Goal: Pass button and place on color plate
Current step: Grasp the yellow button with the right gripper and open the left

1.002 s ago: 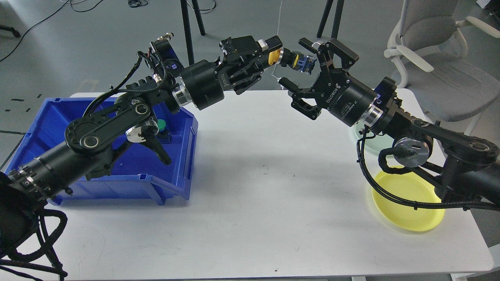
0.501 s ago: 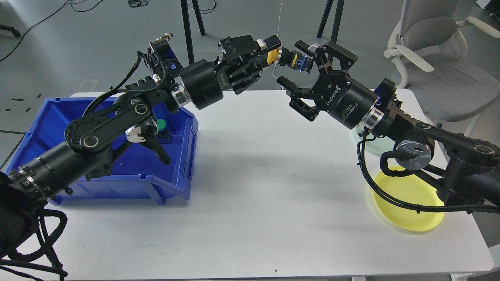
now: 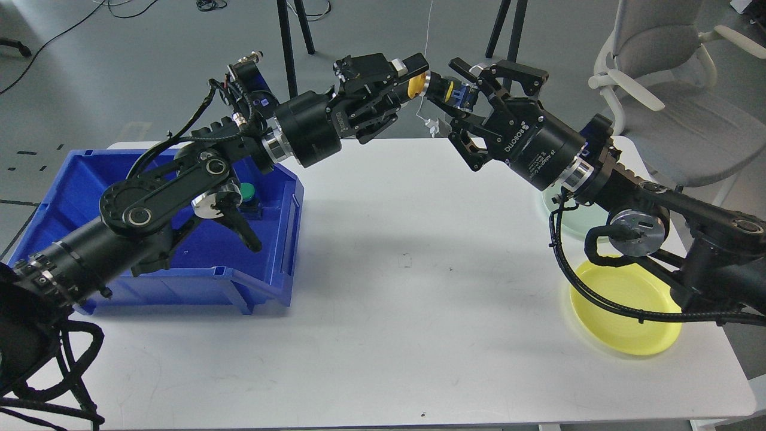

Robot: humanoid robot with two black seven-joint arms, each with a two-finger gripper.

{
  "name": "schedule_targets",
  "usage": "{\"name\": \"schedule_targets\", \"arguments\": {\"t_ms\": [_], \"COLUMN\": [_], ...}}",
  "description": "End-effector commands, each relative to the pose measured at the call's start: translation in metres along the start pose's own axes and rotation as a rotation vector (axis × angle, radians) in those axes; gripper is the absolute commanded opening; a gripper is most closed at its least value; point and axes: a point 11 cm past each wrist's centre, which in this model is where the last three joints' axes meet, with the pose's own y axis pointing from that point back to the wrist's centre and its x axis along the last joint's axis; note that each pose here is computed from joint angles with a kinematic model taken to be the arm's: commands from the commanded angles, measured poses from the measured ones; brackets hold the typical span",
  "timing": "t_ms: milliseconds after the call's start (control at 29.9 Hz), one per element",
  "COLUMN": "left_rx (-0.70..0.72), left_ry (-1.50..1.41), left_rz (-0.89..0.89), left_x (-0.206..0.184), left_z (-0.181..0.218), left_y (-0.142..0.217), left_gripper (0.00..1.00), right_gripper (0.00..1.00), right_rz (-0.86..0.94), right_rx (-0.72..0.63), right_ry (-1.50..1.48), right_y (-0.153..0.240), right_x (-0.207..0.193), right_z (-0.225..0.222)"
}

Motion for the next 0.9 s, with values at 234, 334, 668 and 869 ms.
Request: {"name": "schedule_targets", "arguments": {"t_ms": [234, 334, 668, 869], "left_rx": [0.004, 0.003, -0.002, -0.002], "left_ry": [0.006, 0.006, 0.013, 0.013], "left_rz": [-0.005, -0.008, -0.009, -0.009], "left_x": [-0.0032, -0.0042, -0.0058, -0.0058], "left_z": [-0.003, -0.0032, -0.0034, -0.0034], "left_y": [-0.0008, -0.0018, -0.0034, -0.0034], "left_gripper": [0.15, 0.16, 0.52, 0.67], "right_gripper": [0.09, 0.08, 0.07, 0.04], "right_rz": [0.008, 0.007, 0.005, 0.005], "right_rx": [0.027, 0.027, 0.021, 0.012], "right_ry": [-0.004, -0.007, -0.014, -0.018], "right_y": [0.0001, -0.0003, -0.0003, 0.0013], "right_x": [0.0017, 0.001, -0.0003, -0.0007], "right_z": [-0.0054, -0.0042, 0.0002, 0.0038]}}
